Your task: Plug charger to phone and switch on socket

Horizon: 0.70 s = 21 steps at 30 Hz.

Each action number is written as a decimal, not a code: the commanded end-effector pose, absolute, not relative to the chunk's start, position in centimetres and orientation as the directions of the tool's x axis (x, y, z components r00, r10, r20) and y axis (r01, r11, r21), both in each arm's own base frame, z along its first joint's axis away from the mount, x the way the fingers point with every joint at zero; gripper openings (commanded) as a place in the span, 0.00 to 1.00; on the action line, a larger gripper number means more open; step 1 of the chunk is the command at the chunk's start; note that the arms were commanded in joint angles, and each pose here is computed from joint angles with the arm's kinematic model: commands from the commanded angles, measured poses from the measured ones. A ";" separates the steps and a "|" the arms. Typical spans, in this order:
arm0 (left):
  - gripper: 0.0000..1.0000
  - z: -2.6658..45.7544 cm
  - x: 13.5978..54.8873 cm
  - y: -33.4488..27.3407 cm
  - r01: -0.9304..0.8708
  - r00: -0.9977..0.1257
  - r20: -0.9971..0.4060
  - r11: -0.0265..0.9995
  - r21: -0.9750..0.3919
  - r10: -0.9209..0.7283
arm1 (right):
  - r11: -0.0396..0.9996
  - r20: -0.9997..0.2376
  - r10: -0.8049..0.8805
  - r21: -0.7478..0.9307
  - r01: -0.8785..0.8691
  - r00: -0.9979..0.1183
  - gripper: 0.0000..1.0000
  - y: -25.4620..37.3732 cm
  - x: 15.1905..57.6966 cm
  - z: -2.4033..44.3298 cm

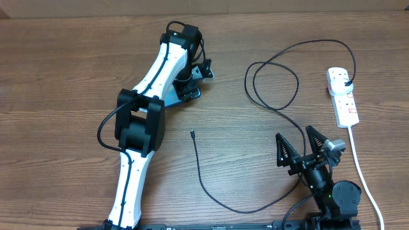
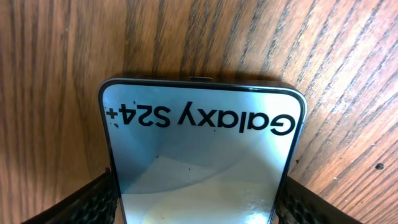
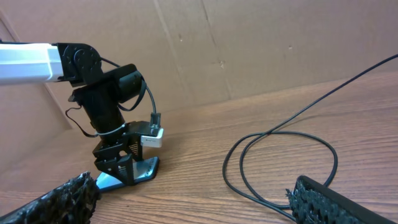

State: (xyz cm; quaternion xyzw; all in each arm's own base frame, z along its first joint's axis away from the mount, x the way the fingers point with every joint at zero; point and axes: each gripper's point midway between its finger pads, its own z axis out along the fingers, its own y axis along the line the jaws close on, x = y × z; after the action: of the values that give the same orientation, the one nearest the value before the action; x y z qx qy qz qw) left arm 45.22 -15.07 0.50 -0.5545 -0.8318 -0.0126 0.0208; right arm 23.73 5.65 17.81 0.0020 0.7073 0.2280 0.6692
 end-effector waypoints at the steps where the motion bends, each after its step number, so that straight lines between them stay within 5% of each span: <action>1: 0.83 -5.0 41.4 -15.7 0.895 -0.391 0.104 0.404 -0.188 0.915 | 0.895 -0.945 0.309 0.326 -0.304 -0.103 1.00 5.7 23.7 17.6; 7: 1.00 -4.9 41.0 -15.5 0.882 -0.411 0.122 0.428 -0.199 0.903 | 0.895 -0.945 0.309 0.326 -0.304 -0.103 1.00 5.7 23.7 17.6; 21: 1.00 -0.1 45.2 -16.8 0.757 -0.652 0.009 0.652 -0.051 0.758 | 0.895 -0.945 0.309 0.326 -0.304 -0.103 1.00 5.7 23.7 17.6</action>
State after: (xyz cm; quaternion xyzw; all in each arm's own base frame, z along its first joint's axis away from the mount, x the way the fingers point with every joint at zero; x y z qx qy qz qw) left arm 44.84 -15.91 0.46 -0.4777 -0.8782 0.0121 0.0198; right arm 23.74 5.64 17.81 0.0022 0.7073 0.2279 0.6692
